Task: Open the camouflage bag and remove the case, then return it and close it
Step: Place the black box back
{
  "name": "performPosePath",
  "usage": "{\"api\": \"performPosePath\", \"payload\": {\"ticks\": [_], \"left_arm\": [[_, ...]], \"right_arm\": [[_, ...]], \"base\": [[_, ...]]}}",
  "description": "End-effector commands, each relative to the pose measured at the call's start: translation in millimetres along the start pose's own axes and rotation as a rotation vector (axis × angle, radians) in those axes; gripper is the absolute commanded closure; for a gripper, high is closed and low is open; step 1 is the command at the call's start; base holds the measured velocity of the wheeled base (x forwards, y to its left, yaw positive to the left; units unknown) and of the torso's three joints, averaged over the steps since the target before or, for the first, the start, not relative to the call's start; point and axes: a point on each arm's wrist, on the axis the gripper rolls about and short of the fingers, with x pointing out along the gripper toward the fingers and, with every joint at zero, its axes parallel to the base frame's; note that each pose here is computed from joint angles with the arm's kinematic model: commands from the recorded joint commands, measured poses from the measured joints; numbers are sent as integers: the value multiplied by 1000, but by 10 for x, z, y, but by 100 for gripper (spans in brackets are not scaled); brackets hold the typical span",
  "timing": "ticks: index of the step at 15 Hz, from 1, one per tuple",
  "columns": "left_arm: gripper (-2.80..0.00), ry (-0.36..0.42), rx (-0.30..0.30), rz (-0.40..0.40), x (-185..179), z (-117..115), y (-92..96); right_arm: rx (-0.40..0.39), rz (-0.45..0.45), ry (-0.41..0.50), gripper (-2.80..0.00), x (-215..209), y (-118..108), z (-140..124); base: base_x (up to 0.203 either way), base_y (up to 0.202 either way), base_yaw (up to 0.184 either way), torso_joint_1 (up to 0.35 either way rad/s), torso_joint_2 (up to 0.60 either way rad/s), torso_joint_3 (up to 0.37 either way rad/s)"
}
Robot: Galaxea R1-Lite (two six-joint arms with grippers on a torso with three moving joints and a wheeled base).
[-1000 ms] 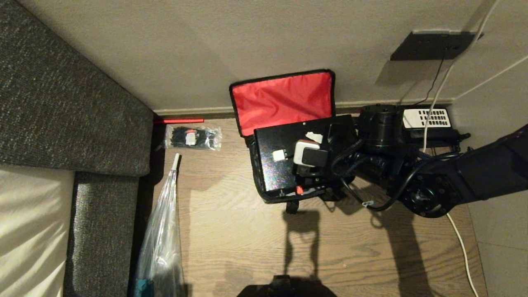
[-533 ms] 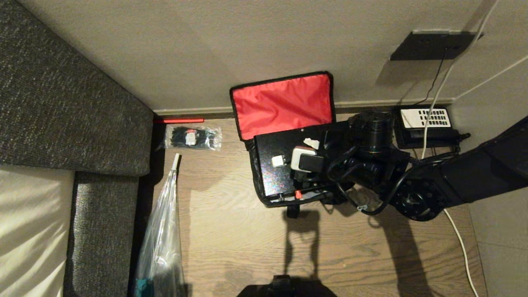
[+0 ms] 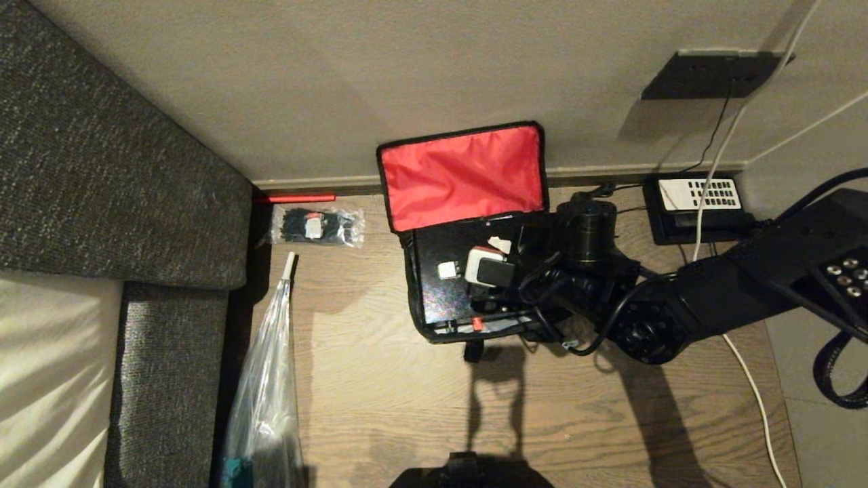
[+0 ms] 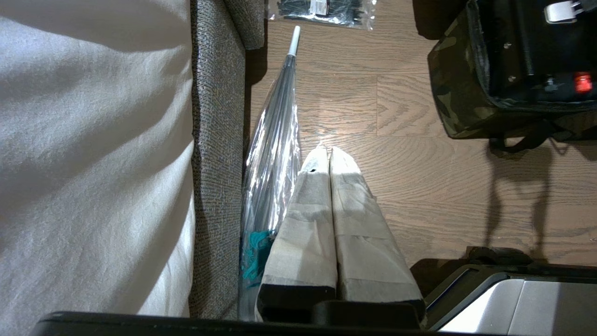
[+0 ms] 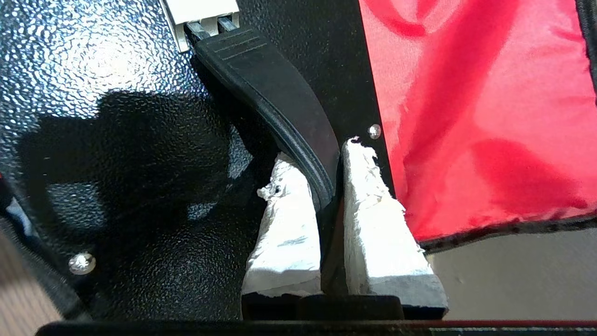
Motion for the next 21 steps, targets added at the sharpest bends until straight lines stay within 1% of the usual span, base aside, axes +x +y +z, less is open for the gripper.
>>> {"api": "performPosePath", "payload": {"ticks": [1, 4, 7, 9, 11, 15, 16, 18, 19, 21], "left_arm": [[0, 7, 0, 1, 5, -7, 0], [0, 7, 0, 1, 5, -7, 0], [0, 8, 0, 1, 6, -7, 0], [0, 8, 0, 1, 6, -7, 0], [0, 10, 0, 1, 7, -7, 0], [0, 10, 0, 1, 7, -7, 0], [0, 10, 0, 1, 7, -7, 0], [0, 11, 0, 1, 9, -6, 0], [0, 11, 0, 1, 9, -6, 0], [0, 14, 0, 1, 11, -6, 0]], "right_arm": [[0, 7, 4, 0, 132, 145, -30], [14, 16, 8, 0, 215, 243, -53], [15, 42, 18, 0, 295, 404, -96], [38, 58, 37, 0, 319, 508, -122], [39, 64, 63, 0, 320, 553, -134], [55, 57, 78, 0, 378, 588, -150], [59, 58, 80, -280, 384, 596, -153], [79, 66, 95, -280, 377, 640, -162], [81, 61, 116, -280, 361, 632, -166], [83, 71, 122, -280, 317, 617, -164]], "base": [[0, 0, 0, 0, 0, 0], [0, 0, 0, 0, 0, 0], [0, 0, 0, 0, 0, 0], [0, 0, 0, 0, 0, 0], [0, 0, 0, 0, 0, 0], [0, 0, 0, 0, 0, 0], [0, 0, 0, 0, 0, 0], [0, 0, 0, 0, 0, 0], [0, 0, 0, 0, 0, 0], [0, 0, 0, 0, 0, 0]]}}
